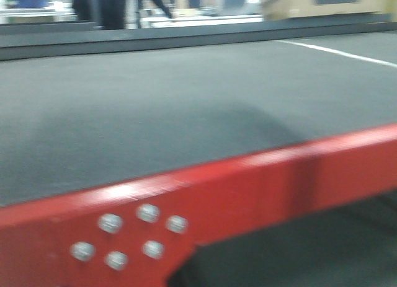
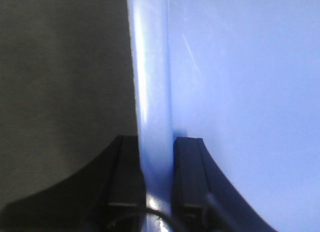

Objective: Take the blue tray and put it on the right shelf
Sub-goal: 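Hold the tray in both grippers while the base backs away and turns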

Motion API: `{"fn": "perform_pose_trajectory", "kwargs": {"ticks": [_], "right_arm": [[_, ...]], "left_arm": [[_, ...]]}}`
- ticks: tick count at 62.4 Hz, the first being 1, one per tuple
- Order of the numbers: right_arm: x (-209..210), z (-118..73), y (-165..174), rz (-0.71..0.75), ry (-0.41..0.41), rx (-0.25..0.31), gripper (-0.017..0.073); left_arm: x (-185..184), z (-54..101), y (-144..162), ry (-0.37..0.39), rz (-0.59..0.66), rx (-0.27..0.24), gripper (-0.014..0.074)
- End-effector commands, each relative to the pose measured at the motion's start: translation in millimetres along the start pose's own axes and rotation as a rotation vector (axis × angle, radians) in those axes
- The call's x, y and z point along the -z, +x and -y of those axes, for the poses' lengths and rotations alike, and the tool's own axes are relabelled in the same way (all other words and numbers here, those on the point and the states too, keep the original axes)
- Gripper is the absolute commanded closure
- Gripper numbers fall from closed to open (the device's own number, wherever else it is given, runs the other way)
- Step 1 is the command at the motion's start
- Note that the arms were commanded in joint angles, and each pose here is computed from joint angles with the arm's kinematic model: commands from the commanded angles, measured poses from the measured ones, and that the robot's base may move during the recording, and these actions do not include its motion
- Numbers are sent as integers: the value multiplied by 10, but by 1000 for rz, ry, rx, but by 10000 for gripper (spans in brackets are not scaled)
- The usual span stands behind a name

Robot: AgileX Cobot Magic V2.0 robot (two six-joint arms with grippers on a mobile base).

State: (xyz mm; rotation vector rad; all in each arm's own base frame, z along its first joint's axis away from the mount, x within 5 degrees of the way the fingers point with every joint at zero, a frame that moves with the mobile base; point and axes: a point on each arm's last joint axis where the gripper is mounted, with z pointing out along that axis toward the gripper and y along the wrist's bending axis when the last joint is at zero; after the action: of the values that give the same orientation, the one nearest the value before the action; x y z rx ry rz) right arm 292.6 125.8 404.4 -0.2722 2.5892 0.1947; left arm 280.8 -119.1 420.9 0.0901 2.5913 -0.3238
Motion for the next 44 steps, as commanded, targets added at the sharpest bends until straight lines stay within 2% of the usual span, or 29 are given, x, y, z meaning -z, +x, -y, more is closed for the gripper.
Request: {"fn": "perform_pose_trajectory", "kwargs": {"ticks": [1,15,44], "right_arm": [[193,-17,-44,95,-12,43,502],[193,-17,-44,95,-12,43,502],[193,-17,-44,95,-12,43,502]], "left_arm": [[212,25,77,27,-21,-13,642],[215,69,91,75,-37,0,642],[215,69,91,75,-37,0,642]]}}
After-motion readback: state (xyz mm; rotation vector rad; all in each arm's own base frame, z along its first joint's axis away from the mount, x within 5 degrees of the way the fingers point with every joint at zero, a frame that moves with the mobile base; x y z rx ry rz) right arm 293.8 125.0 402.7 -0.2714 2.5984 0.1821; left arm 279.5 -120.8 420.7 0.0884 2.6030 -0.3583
